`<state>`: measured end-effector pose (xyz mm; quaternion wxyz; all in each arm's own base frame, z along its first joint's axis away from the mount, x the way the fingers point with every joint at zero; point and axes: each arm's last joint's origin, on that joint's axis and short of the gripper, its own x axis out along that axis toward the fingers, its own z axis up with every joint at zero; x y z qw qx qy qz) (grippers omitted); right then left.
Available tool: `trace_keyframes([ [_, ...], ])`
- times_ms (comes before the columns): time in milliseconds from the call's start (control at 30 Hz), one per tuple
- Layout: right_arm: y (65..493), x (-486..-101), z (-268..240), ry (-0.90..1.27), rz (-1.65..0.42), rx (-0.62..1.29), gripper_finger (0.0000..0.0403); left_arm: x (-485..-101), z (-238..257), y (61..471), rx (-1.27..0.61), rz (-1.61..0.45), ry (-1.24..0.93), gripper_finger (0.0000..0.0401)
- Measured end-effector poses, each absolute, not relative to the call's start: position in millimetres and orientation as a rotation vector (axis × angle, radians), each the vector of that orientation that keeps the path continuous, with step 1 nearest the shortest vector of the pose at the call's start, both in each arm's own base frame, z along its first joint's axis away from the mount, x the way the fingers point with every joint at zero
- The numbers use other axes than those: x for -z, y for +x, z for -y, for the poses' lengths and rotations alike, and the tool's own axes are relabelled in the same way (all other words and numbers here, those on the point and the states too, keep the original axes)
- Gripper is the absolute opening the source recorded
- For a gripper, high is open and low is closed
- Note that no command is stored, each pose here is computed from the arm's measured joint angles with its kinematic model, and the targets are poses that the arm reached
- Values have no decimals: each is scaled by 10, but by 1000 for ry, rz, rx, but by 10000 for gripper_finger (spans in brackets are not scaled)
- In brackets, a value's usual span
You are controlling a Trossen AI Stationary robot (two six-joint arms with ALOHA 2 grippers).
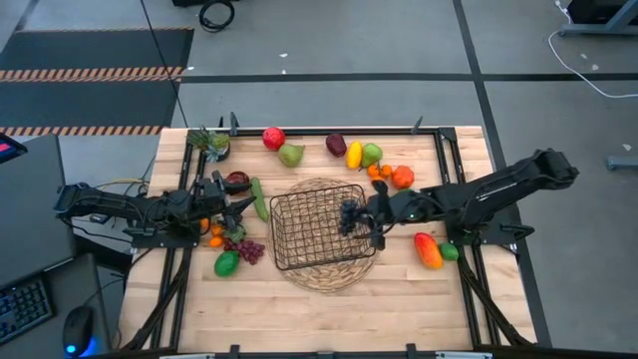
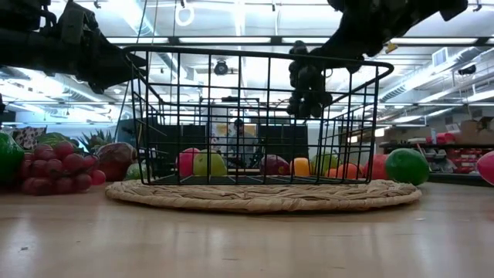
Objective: Build produce basket
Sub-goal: Put the right black grapes into the black wire basket, then put the purple grapes into the black wire basket
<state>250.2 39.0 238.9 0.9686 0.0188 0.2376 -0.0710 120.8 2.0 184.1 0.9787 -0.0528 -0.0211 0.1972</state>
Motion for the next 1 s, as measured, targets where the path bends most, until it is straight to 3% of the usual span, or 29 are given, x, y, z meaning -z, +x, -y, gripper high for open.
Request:
trace_keyframes([
  [200,2604,-2371,-407,76,-425,132,172,-1841,-20,1208,-396,48,-135,203],
  [467,2674,-2402,-372,88,-327,268,270,-1856,-3,1214,-346,42,-106,201],
  [733,2684,-2652,-344,32,-126,251,275,-2167,42,1309,-320,-8,-67,186],
  [1000,2699,-2645,-280,45,-139,170,270,-2546,96,1457,-331,-592,-126,185],
])
